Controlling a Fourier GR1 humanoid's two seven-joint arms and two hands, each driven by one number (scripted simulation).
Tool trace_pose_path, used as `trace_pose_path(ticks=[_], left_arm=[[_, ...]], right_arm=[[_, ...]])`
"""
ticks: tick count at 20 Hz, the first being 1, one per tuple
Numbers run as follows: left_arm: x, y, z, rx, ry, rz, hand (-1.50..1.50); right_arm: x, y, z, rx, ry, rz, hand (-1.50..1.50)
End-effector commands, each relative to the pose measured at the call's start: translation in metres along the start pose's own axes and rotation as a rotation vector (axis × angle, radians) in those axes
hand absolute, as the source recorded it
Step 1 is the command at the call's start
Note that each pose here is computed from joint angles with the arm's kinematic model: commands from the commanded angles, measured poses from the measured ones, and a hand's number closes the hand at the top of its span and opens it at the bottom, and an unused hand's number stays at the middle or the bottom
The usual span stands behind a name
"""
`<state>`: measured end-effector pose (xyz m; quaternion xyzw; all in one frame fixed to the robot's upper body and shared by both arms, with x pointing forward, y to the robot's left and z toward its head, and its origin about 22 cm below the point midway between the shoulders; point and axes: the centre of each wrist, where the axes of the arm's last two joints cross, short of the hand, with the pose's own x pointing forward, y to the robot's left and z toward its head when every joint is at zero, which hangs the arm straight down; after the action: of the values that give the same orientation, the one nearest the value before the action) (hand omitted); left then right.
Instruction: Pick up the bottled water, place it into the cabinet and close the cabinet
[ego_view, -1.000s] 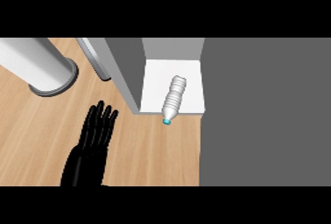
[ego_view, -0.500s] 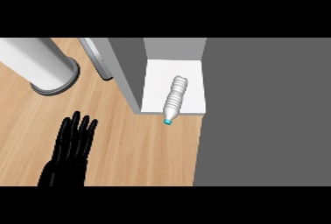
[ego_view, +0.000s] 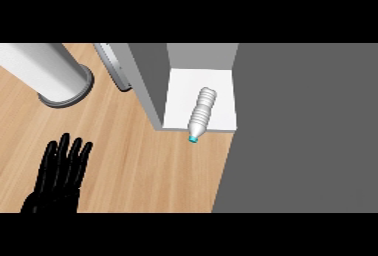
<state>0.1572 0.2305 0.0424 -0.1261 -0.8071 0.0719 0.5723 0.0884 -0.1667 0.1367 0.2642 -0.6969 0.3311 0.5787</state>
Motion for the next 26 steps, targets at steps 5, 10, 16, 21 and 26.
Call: trace_pose_path(ticks=[5, 10, 16, 21, 26], left_arm=[[0.013, 0.018, 0.0, 0.009, -0.013, 0.002, -1.5], [0.011, 0.027, 0.006, -0.007, 0.012, -0.007, -1.5], [0.018, 0.028, 0.004, -0.029, 0.001, 0.015, -1.5], [0.021, 0.033, 0.005, -0.028, -0.015, 0.016, -1.5], [0.021, 0.037, 0.008, -0.043, -0.006, 0.015, -1.5]], right_arm=[[0.026, 0.021, -0.041, 0.017, -0.136, 0.1, 1.5], [0.025, 0.018, -0.055, 0.032, -0.126, 0.153, 1.5], [0.022, 0.016, -0.066, 0.075, -0.118, 0.16, 1.5], [0.022, 0.012, -0.068, 0.082, -0.122, 0.164, 1.5], [0.02, 0.008, -0.067, 0.07, -0.115, 0.134, 1.5]])
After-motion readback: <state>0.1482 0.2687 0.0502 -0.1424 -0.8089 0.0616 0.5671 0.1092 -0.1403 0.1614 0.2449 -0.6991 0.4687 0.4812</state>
